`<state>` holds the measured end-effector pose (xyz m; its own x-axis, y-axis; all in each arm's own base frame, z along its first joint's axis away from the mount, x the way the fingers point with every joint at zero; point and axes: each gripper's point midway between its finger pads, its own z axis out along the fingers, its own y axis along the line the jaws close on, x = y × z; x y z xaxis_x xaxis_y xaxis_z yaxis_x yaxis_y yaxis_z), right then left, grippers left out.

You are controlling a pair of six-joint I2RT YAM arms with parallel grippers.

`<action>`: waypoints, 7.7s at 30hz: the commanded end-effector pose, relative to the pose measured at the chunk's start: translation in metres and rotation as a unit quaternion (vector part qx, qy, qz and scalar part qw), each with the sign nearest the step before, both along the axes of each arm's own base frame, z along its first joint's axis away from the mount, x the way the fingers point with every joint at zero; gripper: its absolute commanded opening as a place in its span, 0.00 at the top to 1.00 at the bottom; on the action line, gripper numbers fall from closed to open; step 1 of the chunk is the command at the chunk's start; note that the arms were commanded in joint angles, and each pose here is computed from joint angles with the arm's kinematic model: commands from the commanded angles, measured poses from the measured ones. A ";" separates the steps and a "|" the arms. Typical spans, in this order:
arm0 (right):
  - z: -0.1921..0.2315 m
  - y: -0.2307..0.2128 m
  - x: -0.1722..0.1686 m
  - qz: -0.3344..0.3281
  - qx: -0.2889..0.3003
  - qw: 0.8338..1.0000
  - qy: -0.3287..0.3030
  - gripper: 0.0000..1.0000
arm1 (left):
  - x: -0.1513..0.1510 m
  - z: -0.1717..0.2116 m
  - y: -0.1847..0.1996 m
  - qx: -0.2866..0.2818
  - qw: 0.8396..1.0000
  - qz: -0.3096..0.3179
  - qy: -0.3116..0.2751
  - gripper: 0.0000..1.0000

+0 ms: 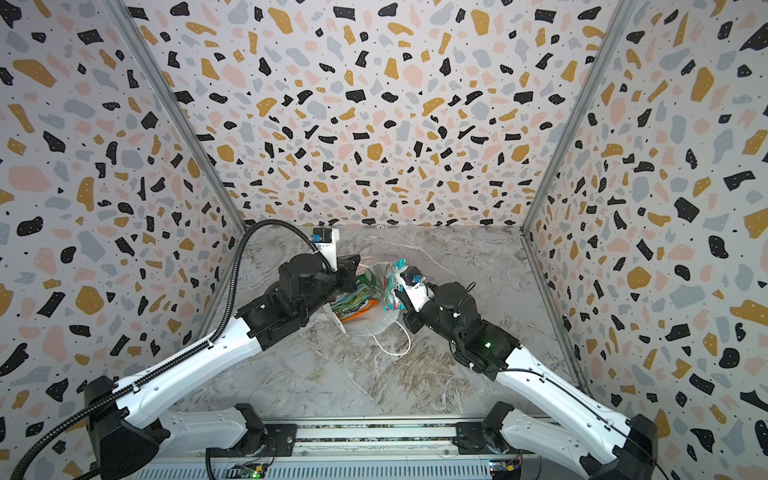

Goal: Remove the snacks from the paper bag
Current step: 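Carry the teal pack away from the bag and lower it onto the table, then open the right gripper and draw it back toward the bag opening, then reach the right gripper into the bag toward the green Spring Tea pack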

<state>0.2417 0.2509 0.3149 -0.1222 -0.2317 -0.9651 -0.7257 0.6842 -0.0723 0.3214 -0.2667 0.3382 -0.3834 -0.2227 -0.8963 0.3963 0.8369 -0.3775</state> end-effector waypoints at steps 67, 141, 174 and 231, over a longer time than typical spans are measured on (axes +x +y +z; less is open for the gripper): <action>-0.237 -0.095 0.258 -0.124 0.085 0.947 0.285 0.98 | -0.004 -0.005 -0.003 0.014 1.000 -0.010 -0.002 1.00; -0.127 0.062 0.013 0.074 -0.073 0.992 0.074 0.50 | -0.010 0.022 -0.003 -0.008 1.000 -0.023 -0.016 1.00; -0.178 0.073 0.102 -0.097 -0.191 0.977 -0.002 0.62 | -0.016 0.026 -0.004 -0.003 0.999 -0.039 -0.017 1.00; -0.169 0.089 0.105 -0.059 -0.179 0.982 0.011 0.97 | -0.017 0.021 0.004 0.005 1.000 -0.025 -0.017 1.00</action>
<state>0.3562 0.3349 0.1147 -0.2292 -0.5847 -0.7782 -0.6170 0.7056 -0.3484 0.3058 -0.2656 0.3334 -0.4207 -0.1559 -0.8937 0.4336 0.8308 -0.3490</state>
